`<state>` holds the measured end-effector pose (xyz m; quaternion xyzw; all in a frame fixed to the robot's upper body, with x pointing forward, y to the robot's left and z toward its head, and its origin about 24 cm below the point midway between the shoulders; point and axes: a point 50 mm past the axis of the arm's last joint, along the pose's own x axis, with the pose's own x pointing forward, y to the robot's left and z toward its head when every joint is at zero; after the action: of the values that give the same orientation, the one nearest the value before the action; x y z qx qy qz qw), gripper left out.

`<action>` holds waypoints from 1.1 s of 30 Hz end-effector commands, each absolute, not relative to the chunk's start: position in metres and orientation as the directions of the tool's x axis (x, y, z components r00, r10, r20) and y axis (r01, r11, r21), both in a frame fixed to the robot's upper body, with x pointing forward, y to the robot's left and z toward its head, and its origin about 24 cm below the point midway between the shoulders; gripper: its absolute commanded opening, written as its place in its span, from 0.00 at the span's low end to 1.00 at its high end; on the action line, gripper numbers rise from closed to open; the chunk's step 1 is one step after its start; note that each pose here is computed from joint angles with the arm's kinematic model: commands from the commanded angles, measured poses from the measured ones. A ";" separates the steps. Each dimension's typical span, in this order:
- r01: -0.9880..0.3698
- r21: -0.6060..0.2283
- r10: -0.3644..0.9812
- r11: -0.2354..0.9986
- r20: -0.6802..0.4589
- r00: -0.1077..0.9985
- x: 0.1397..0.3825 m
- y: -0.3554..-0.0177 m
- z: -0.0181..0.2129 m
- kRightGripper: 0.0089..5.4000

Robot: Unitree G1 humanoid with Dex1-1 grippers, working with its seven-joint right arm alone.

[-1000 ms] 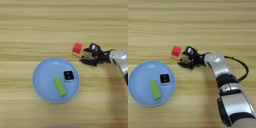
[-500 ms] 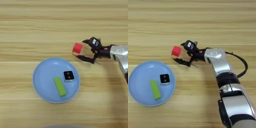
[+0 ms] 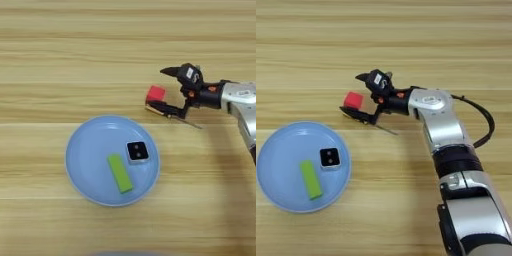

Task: Move the objects on the table

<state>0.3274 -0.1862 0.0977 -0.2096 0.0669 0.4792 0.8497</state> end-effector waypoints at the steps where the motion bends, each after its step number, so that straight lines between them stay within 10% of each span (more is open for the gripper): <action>1: -0.797 -0.396 0.799 0.456 -0.213 0.563 0.334 -0.184 0.139 1.00; 33: -0.858 -0.357 0.870 0.368 -0.194 0.454 0.313 -0.160 0.139 1.00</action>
<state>0.3072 -0.1627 0.1084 -0.1792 0.0415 0.5309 0.8273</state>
